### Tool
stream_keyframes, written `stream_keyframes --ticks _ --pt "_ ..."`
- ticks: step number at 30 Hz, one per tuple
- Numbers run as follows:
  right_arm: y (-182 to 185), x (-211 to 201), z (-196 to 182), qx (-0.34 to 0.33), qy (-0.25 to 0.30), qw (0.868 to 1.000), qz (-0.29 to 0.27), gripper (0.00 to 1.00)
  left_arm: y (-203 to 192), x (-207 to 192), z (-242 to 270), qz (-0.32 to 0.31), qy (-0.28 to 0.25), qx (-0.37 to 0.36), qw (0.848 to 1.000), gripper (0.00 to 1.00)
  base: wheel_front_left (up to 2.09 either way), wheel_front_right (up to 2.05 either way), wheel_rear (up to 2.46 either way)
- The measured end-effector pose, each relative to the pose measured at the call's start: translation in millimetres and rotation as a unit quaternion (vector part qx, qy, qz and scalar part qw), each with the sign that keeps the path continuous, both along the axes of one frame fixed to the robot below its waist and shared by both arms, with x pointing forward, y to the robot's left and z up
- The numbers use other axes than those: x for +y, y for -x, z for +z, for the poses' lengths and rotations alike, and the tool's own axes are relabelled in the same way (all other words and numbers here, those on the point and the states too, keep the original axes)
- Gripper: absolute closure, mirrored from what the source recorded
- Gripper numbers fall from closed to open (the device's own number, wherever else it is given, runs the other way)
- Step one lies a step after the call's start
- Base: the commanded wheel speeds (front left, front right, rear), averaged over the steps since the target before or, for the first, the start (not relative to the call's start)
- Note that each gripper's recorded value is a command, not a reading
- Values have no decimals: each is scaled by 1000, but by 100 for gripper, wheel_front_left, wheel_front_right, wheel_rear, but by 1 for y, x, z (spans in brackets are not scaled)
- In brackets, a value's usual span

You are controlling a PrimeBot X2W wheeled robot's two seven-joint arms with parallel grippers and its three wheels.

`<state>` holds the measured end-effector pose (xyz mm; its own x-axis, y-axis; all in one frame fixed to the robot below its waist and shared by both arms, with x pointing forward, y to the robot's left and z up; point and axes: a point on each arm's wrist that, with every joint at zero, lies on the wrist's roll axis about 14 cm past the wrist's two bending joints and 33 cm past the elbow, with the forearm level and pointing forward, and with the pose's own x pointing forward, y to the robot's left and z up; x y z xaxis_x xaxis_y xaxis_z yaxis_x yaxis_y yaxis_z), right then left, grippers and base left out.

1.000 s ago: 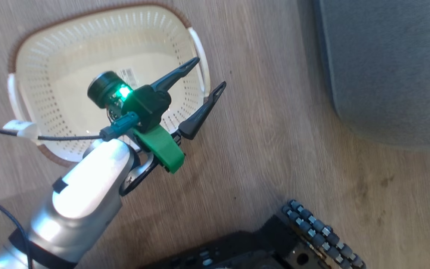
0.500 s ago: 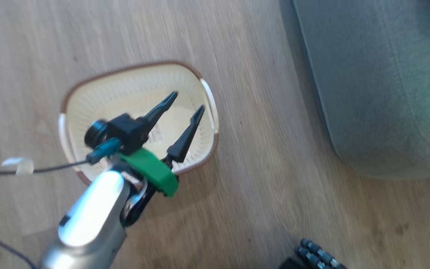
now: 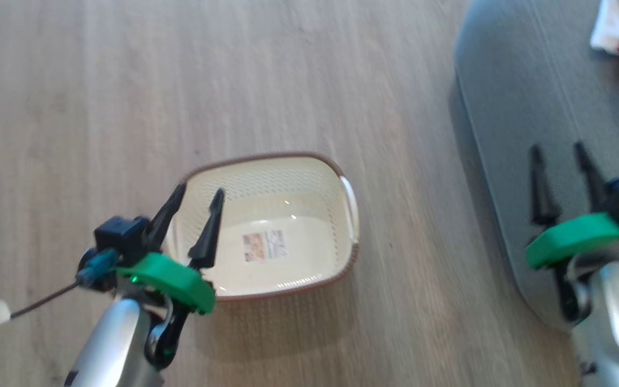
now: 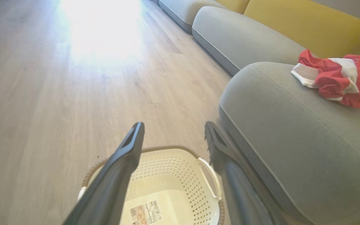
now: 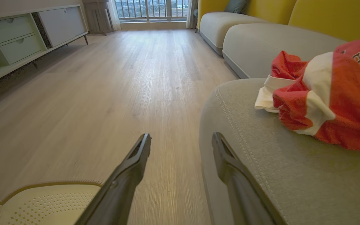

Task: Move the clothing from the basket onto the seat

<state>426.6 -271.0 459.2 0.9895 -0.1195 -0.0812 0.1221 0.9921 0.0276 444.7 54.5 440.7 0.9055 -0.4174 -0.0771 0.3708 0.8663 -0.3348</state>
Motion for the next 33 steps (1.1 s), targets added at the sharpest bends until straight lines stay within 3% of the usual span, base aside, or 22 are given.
stream_keyframes --ticks 9,33 --pt "20 66 -13 15 -31 997 63 0 27 73 14 107 -29 -10 994 0 0 0 0" --pt "42 79 -2 2 -25 997 73 0 55 90 24 141 -28 -21 989 0 0 0 0"
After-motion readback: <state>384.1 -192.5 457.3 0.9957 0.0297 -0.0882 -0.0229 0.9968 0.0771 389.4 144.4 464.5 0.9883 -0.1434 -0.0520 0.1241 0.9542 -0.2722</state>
